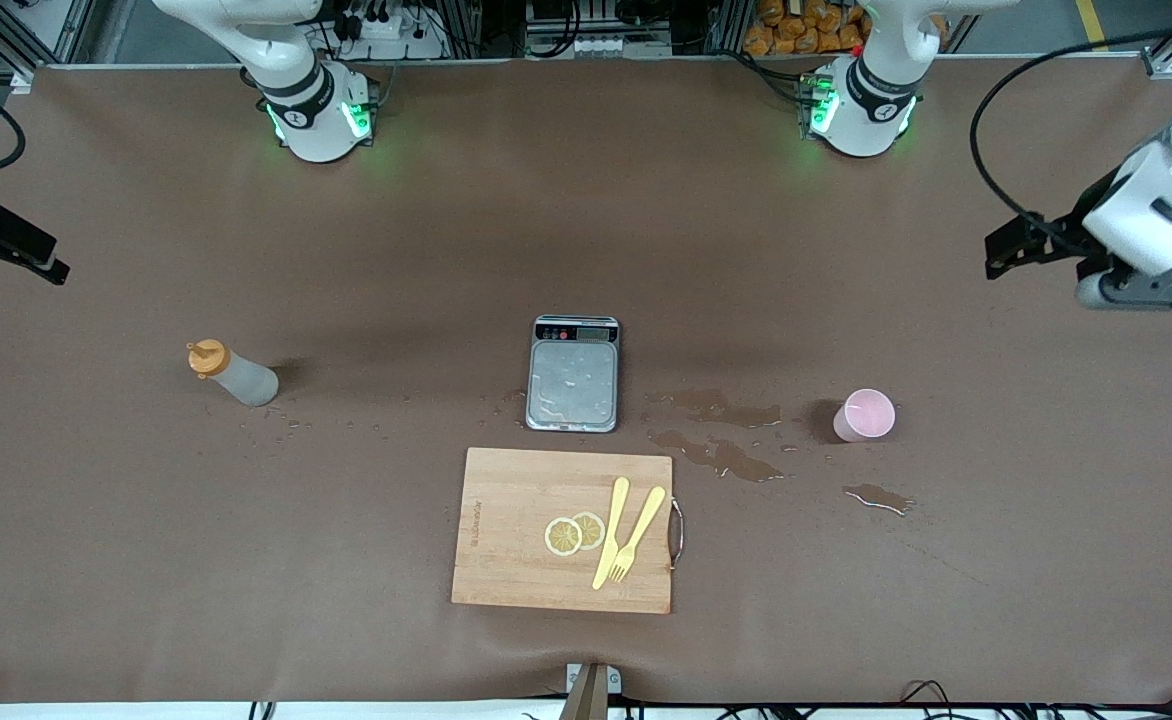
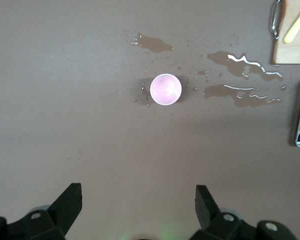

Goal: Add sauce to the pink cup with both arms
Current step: 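Move the left gripper toward the pink cup while the right gripper approaches the bottle, then grasp the pink cup with the left gripper while the right gripper grasps the bottle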

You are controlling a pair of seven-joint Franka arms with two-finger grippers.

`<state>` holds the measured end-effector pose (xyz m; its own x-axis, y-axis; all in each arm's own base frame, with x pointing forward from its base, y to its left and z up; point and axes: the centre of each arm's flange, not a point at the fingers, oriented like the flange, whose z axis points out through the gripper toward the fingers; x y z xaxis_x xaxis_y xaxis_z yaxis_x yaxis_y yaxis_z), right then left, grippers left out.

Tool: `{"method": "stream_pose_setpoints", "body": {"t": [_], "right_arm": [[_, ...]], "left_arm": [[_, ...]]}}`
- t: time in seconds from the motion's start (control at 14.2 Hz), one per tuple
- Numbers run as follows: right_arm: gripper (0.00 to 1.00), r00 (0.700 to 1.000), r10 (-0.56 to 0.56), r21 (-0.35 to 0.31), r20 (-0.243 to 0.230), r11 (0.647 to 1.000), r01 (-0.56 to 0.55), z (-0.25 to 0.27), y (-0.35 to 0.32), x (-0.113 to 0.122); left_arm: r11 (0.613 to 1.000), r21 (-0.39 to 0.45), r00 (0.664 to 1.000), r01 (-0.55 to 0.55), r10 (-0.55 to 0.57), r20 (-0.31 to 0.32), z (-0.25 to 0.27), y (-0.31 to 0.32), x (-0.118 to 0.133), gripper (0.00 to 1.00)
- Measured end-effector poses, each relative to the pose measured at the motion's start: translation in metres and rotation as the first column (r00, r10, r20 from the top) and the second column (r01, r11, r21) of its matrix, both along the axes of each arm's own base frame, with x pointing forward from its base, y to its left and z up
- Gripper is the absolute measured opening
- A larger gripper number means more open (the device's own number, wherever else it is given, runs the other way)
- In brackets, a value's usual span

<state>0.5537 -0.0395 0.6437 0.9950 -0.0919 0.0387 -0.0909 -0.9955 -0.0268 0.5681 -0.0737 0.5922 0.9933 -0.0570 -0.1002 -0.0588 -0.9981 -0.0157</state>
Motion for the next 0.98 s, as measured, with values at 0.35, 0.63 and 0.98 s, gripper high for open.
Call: {"method": "stream_pose_setpoints", "body": {"t": [0.35, 0.63, 0.98], "right_arm": [[1.00, 0.994, -0.100, 0.002, -0.038, 0.995, 0.100, -0.016, -0.020, 0.004], [1.00, 0.973, -0.193, 0.029, -0.128, 0.980, 0.199, -0.039, -0.056, 0.001], [1.00, 0.849, -0.466, 0.049, -0.249, 0.869, 0.492, -0.074, -0.104, 0.001]], "left_arm": [[1.000, 0.003, 0.994, -0.026, 0.026, -0.109, -0.080, 0.013, 0.041, 1.00], [1.000, -0.009, 0.997, -0.006, 0.005, -0.074, -0.106, -0.003, 0.065, 1.00], [0.999, -0.022, 0.999, -0.032, 0.031, -0.032, -0.144, 0.006, 0.088, 1.00]]}}
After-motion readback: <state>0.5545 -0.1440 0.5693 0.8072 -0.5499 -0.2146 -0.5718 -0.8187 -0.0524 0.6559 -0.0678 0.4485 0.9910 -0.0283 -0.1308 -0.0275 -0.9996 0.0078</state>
